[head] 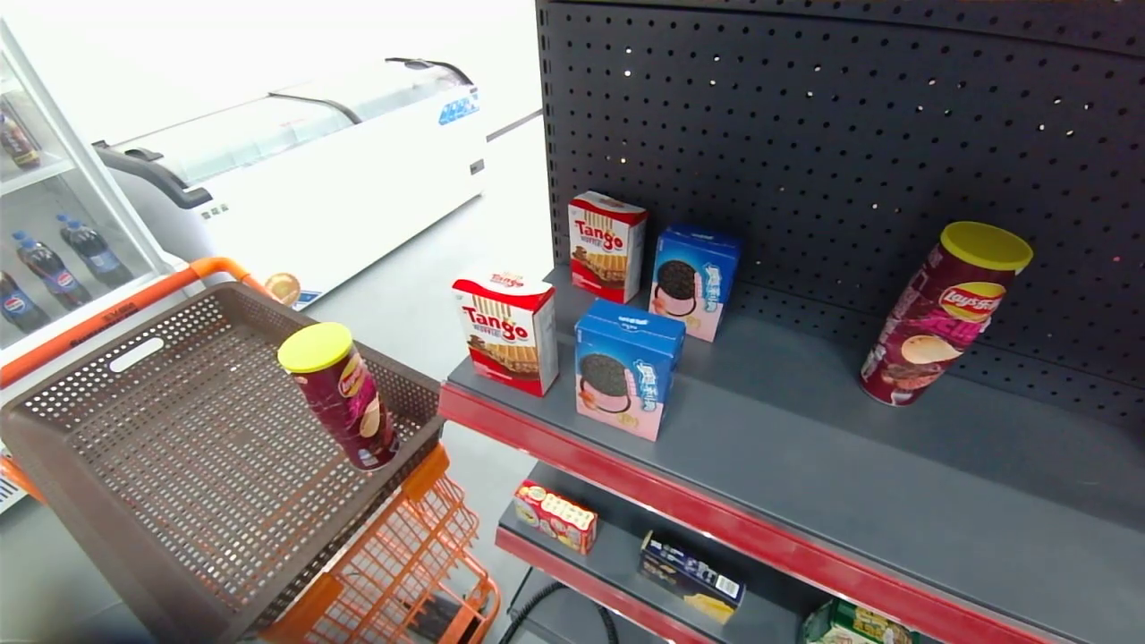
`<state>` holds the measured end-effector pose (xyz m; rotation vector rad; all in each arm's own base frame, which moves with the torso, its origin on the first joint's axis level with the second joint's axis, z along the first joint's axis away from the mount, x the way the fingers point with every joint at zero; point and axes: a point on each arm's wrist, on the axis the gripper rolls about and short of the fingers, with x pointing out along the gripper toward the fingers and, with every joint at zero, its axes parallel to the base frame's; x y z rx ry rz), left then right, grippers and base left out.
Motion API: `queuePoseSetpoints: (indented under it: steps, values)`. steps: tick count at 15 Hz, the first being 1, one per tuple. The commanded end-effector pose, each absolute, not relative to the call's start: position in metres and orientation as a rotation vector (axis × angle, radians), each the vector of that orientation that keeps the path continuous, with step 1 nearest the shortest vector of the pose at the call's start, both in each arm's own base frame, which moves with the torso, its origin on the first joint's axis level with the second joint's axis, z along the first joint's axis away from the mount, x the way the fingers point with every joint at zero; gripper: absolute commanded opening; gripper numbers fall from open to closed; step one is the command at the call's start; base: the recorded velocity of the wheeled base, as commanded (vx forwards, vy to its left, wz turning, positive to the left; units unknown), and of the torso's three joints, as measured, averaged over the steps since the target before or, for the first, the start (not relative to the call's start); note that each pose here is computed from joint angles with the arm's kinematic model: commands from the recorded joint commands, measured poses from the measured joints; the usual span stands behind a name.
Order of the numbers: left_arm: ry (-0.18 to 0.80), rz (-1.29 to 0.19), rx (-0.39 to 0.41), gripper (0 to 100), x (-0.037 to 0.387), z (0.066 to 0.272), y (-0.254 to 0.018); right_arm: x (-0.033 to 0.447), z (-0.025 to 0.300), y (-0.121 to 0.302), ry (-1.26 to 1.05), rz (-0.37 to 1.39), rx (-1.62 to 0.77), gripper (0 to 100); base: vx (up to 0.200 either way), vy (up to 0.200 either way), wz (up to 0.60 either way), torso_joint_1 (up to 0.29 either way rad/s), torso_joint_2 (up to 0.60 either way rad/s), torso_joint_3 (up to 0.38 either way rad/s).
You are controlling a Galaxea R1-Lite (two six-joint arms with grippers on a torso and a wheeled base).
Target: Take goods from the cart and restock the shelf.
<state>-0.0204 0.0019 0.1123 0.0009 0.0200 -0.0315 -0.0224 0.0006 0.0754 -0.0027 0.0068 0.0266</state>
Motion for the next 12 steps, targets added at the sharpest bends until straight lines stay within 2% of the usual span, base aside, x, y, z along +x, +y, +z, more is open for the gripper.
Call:
queuePoseSetpoints:
  steps: [1,12]
  values:
    - [0.101,-0.052,0.007,100,-0.009,0.124,0.001,-0.022,0.075,0.001,0.008,0.028,-0.003,100,0.0,0.0,0.0,0.0,0.0,0.0]
    - [0.223,-0.104,0.018,100,0.014,0.142,-0.001,-0.022,0.075,0.001,0.008,0.026,-0.003,100,0.0,0.0,0.0,0.0,0.0,0.0]
